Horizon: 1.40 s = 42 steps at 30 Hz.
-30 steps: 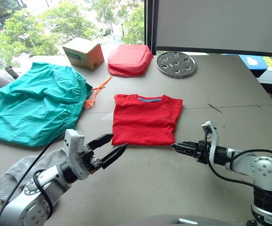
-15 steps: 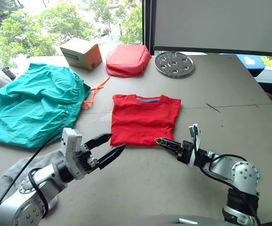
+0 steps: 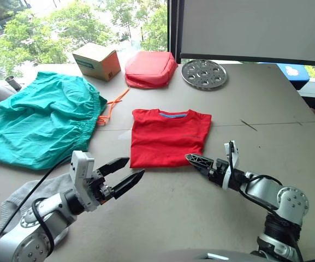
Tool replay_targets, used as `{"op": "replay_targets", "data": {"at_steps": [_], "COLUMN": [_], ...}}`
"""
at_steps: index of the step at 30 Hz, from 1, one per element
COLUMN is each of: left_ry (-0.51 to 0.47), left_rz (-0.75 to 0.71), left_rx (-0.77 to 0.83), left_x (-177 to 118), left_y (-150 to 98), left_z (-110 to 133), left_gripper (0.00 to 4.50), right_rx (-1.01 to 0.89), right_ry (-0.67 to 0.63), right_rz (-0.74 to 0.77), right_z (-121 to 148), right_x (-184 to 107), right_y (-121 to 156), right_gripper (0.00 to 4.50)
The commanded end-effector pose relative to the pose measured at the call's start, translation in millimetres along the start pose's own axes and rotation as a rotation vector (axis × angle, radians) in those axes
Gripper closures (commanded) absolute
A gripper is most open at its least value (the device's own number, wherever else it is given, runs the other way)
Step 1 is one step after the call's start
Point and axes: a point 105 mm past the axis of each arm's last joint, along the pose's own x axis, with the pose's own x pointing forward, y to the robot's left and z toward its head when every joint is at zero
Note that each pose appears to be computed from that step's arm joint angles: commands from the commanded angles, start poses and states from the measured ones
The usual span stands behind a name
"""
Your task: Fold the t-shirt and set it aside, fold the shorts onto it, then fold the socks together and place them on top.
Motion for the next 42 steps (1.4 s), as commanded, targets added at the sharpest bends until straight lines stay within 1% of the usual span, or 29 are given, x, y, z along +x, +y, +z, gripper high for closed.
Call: {"op": "replay_targets", "data": {"at_steps": [1,4,6,9,17,24,28,34,38,42], "left_ry": [-0.030,-0.027,-0.026,-0.024,-0.022,-0.025,-0.028,-0.029,-0.014,-0.012], "left_rz": [-0.017,-0.022,-0.025,-0.027,-0.025,-0.026,-0.023,-0.020,-0.024,-0.020], "left_rx": [0.033,0.030,0.029,0.027,0.031,0.028,0.027,0.023,0.029,0.031], "left_x": [0,0,1,1,0,0,0,-1,-4,-6], "left_y": [-6,-6,-6,-6,-5,-7,-8,-9,-10,-11], "left_z": [9,7,7,6,7,6,6,4,1,0], "left_gripper": [0.04,0.04,0.04,0.04,0.04,0.04,0.04,0.04,0.04,0.04], "right_rx": [0.031,0.096,0.122,0.155,0.219,0.215,0.181,0.102,-0.010,-0.147], "right_ry": [-0.016,-0.020,-0.033,-0.050,-0.028,0.003,0.035,0.130,0.173,0.155], "right_rz": [-0.137,-0.192,-0.240,-0.252,-0.194,-0.168,-0.152,-0.133,-0.165,-0.222], "right_z": [-3,-4,-1,1,-3,13,16,3,-1,8], "right_x": [-20,-26,-25,-16,8,25,34,46,54,63], "right_y": [-12,-9,-9,-5,8,9,12,18,14,9], "right_gripper": [0.00,0.00,0.00,0.00,0.00,0.00,0.00,0.00,0.00,0.00]}}
